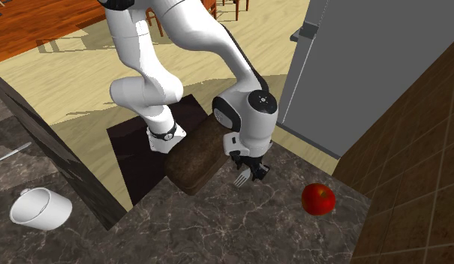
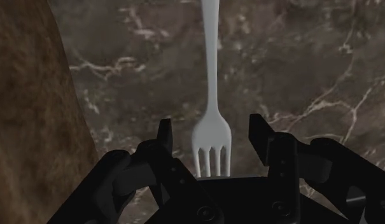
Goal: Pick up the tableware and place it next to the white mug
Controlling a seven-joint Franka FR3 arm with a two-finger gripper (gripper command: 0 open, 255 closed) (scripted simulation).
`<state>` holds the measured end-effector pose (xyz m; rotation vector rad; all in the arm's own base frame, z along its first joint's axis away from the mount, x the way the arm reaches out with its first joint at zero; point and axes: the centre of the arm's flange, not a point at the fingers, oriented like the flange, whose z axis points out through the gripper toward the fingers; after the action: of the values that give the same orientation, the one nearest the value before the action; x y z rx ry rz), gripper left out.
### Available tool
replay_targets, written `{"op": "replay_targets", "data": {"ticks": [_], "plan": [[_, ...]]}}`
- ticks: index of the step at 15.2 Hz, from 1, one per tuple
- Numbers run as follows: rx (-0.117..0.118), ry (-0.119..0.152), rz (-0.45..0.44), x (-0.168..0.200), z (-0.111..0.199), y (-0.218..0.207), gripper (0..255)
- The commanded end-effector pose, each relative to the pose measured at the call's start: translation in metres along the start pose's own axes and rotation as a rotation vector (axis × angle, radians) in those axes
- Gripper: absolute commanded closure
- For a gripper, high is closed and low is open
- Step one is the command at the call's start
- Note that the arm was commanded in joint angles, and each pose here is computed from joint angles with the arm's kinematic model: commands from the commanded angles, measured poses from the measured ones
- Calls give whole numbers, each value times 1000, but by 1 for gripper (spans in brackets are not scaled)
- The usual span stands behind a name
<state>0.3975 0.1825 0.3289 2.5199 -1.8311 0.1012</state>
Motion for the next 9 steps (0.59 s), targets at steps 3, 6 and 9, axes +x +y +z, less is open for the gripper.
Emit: {"op": "replay_targets", "data": {"ticks": [3, 6, 9], "plan": [[1, -2, 1, 1, -4, 0, 255], [1, -2, 1, 2, -20, -1, 255], [1, -2, 1, 3, -36, -1, 255]]}}
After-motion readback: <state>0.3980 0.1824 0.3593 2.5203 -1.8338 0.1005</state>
